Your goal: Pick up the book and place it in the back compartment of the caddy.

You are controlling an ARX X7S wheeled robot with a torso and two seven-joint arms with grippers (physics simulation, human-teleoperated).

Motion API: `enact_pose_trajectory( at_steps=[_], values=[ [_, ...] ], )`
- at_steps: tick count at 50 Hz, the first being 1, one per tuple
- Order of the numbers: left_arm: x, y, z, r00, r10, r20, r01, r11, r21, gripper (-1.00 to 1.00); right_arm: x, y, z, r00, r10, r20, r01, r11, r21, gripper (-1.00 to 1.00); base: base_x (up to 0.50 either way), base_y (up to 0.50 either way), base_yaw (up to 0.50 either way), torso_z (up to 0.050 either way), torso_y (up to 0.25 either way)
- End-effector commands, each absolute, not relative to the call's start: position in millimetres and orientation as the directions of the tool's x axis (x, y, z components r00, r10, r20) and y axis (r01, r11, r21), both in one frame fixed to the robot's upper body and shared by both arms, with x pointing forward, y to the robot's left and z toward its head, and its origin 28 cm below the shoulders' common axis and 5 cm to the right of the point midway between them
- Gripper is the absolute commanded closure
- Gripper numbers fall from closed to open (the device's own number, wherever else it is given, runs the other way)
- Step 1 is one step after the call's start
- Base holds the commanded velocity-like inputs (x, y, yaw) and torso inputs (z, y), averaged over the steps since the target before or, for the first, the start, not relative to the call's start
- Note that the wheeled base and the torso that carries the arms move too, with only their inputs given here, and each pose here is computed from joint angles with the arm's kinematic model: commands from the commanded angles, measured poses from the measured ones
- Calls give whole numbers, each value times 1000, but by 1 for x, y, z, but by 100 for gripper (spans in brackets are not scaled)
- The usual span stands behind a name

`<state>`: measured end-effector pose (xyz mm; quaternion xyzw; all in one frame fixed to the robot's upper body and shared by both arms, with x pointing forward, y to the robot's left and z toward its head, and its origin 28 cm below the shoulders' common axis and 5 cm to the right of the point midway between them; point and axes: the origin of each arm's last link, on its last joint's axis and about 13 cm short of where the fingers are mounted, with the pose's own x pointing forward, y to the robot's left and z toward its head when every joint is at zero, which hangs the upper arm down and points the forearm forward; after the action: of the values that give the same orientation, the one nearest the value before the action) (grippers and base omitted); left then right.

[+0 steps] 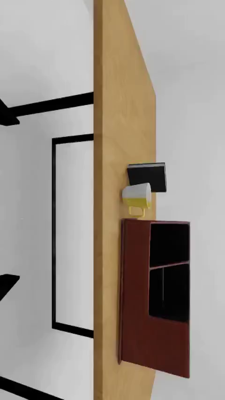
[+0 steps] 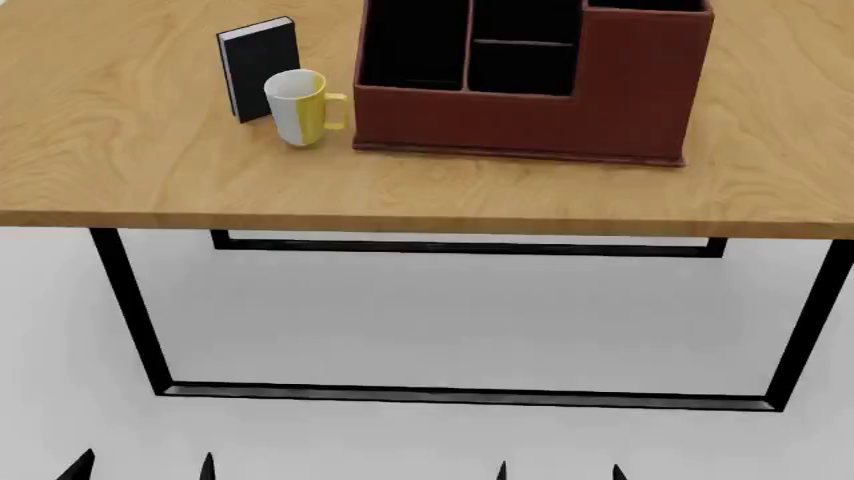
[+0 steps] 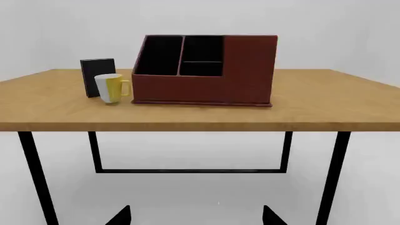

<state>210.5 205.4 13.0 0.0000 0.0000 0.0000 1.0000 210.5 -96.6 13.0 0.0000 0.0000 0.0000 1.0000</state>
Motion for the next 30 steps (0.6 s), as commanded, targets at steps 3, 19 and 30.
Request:
enact_pose_trajectory(
  at_steps=[3,19,30],
  values=[
    [211,205,13,1000,2,3,-2,1000,4,-100,211,-95,14,1000,-2,4,2,1000,-12,-100,0,0,0,0,0],
    [208,208,16,999,-7,42,8,1000,-4,-100,208,-93,18,999,-12,40,13,1000,-25,-100,0,0,0,44,0],
    [229,209,90,992,-22,123,20,1000,21,-100,222,-96,103,992,41,117,-31,996,-88,-100,0,0,0,18,0]
  ],
)
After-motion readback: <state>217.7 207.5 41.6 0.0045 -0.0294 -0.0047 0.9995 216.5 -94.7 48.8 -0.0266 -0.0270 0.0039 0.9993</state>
